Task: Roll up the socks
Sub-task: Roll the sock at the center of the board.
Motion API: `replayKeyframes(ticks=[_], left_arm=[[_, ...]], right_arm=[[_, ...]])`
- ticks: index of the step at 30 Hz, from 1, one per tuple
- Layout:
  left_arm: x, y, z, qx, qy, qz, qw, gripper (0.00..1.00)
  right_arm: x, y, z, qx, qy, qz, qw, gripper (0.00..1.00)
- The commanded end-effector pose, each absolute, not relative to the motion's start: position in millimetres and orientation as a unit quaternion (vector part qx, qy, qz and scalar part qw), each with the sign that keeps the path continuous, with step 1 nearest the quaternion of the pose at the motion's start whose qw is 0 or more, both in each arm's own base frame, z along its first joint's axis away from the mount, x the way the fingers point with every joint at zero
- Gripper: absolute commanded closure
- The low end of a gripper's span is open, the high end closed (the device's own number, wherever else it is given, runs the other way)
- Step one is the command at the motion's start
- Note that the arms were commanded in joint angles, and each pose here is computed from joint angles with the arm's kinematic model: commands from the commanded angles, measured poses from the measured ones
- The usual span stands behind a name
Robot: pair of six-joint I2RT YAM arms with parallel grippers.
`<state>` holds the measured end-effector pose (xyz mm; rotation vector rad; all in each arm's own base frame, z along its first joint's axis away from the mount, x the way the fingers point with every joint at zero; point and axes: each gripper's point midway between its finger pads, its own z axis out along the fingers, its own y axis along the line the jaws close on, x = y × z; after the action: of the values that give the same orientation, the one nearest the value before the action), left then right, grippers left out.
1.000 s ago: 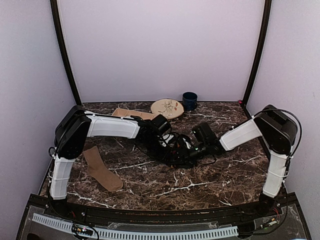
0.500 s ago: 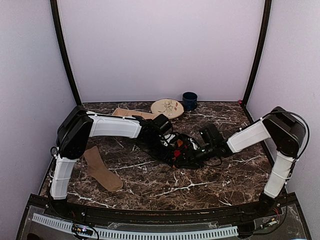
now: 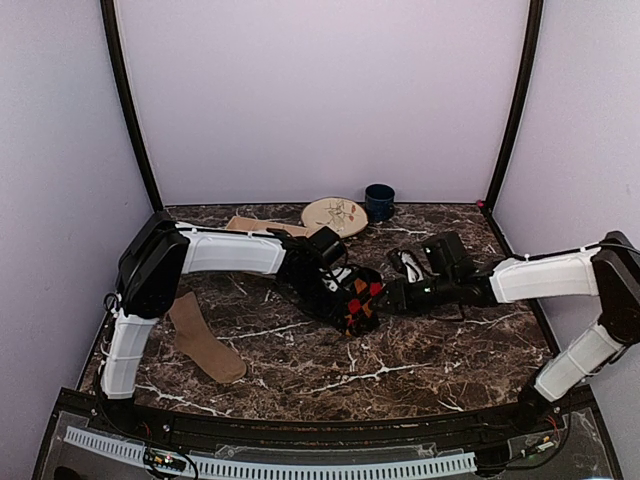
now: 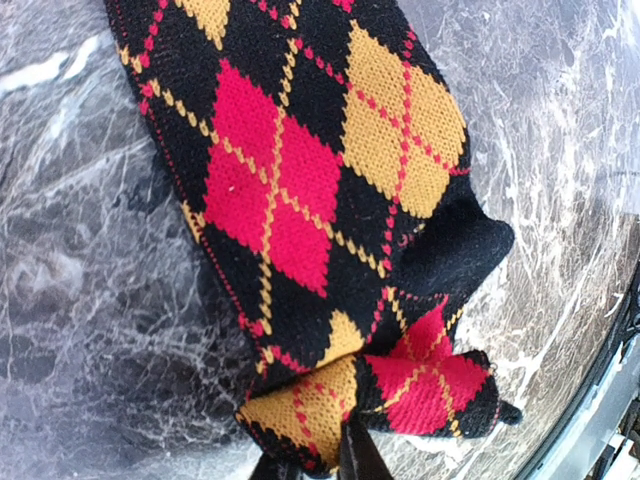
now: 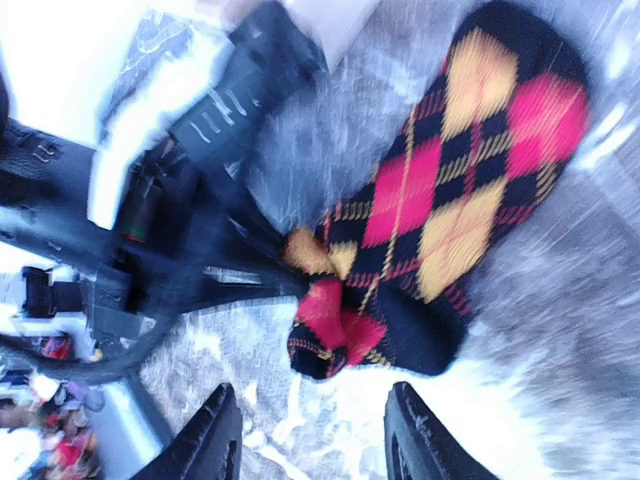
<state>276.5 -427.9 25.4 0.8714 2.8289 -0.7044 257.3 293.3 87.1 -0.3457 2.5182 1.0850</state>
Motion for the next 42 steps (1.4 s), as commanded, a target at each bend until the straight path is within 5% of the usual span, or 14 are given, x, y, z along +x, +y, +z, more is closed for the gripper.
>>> replayKeyframes(ticks=[1,11,42], left_arm=[[264,-407,-6,0.288,0.939,-0.190,-0.004,0.86],[265,-410,-2,0.287,0.934,-0.212,-0.036,0.86],[265,-408,8,0.294,0.921,-0.236,-0.102,0.88]], right_arm=[[267,264,94,-0.170,0.903,0.266,0.289,0.53],[230,279,114,-0.304,0.845,0.116,0.425,0.53],[223,340,69,-0.487,0.751,-0.055,0.442,0.18]])
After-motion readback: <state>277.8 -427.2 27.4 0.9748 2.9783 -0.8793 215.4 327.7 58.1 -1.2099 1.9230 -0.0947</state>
